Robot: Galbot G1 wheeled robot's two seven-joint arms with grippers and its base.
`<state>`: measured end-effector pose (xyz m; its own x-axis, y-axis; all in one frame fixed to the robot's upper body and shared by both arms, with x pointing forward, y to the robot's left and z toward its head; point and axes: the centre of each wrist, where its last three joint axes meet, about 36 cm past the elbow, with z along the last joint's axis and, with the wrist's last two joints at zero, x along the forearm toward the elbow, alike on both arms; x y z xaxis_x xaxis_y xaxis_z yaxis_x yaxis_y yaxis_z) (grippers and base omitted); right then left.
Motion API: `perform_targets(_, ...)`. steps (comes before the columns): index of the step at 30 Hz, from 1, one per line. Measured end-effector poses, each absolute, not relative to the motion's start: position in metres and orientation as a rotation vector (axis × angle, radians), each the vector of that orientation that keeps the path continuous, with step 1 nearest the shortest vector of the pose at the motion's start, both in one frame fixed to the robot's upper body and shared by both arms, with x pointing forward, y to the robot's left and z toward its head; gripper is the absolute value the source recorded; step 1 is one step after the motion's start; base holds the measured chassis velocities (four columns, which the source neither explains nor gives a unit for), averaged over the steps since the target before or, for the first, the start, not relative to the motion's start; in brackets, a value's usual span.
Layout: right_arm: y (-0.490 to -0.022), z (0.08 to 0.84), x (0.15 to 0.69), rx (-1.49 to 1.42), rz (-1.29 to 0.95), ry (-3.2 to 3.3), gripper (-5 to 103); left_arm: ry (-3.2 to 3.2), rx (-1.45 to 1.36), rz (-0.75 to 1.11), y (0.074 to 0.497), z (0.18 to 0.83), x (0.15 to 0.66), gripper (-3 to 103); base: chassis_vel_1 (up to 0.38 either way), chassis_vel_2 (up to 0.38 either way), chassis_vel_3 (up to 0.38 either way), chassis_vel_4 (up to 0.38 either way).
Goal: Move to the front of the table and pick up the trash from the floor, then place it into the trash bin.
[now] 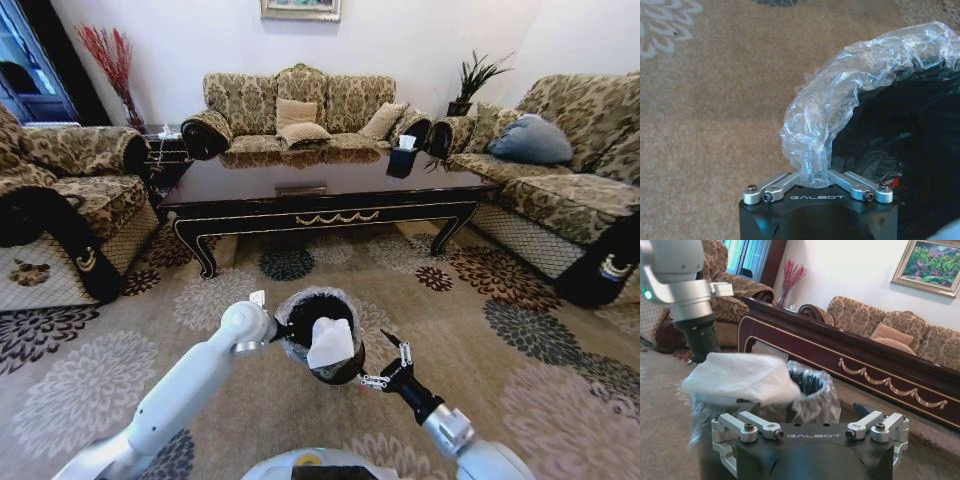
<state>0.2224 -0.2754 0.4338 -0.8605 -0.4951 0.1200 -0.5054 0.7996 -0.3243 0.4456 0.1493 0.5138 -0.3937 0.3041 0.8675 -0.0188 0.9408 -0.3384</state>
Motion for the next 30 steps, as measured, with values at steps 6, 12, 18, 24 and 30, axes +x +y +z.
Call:
perform_targets(6, -0.267, 0.449, 0.229, 0.825, 0.495, -2.984, 100, -1.915, -0.22, 0.281, 0.132, 0.492, 0.425, 0, 0.0, 0.0, 0.0, 0.0)
perform_targets(12, -0.27, 0.438, 0.228, 0.805, 0.518, -2.955, 100, -1.911, -0.271, 0.265, 0.119, 0.494, 0.414, 0, 0.0, 0.0, 0.0, 0.0)
perform_targets(18, -0.275, 0.424, 0.222, 0.818, 0.608, -2.934, 100, -1.938, -0.259, 0.3, 0.131, 0.508, 0.425, 0, 0.0, 0.0, 0.0, 0.0)
perform_targets(24, -0.277, 0.426, 0.222, 0.826, 0.629, -2.938, 100, -1.949, -0.226, 0.343, 0.145, 0.514, 0.438, 0, 0.0, 0.0, 0.0, 0.0)
perform_targets(30, -0.276, 0.43, 0.219, 0.831, 0.623, -2.937, 100, -1.94, -0.207, 0.359, 0.15, 0.51, 0.441, 0, 0.0, 0.0, 0.0, 0.0)
